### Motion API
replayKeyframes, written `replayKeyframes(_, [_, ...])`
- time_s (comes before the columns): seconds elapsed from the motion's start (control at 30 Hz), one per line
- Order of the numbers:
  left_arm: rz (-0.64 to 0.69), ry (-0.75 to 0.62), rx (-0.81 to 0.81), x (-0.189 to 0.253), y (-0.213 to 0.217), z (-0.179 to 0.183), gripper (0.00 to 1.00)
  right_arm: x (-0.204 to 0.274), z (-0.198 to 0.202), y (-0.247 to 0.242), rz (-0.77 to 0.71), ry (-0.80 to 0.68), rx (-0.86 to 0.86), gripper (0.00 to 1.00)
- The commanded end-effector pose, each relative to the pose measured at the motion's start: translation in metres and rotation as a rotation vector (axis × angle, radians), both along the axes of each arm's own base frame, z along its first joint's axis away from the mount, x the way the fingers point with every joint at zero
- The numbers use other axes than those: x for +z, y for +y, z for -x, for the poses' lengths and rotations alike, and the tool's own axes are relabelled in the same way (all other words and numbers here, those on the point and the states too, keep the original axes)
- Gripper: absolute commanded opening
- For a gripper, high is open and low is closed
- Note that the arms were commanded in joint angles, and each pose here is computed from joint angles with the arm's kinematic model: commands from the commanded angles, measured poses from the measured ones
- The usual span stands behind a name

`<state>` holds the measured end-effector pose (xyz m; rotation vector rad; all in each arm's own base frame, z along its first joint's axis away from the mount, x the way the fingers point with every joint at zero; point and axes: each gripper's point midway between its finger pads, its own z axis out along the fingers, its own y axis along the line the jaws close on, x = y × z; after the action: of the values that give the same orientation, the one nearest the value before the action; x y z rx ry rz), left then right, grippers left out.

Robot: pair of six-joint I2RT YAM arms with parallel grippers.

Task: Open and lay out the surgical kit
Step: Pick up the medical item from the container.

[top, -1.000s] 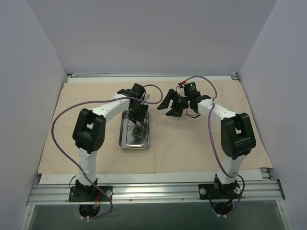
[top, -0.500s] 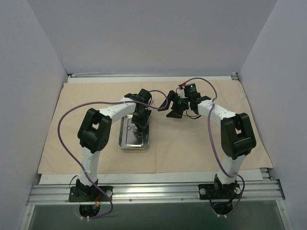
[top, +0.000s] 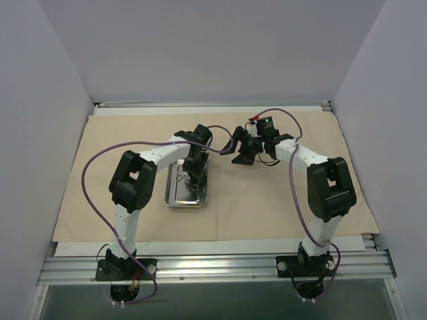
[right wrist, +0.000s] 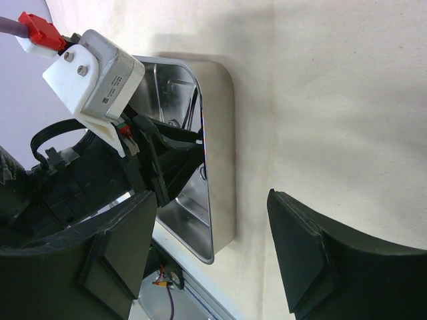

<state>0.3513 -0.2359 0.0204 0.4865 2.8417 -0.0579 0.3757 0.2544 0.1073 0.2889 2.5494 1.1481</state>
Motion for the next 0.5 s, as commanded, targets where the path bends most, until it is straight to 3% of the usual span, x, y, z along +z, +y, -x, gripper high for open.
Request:
replayKeyframes(0.0, [-0.104,0.102,0.017,-0.046,0.013,0.024,0.40,0.024,0.002,0.000,-0.015,-0.055,0.016,0.68])
replayKeyframes(0.13, [-0.133,0.132,0.024,-0.058,0.017,0.030,0.39,0.026,0.002,0.002,-0.015,-0.063,0.021,0.68])
replayKeyframes(0.47, [-0.200,0.169,0.018,-0.081,0.028,0.037,0.23,0.029,0.012,-0.004,0.006,-0.066,0.021,0.67])
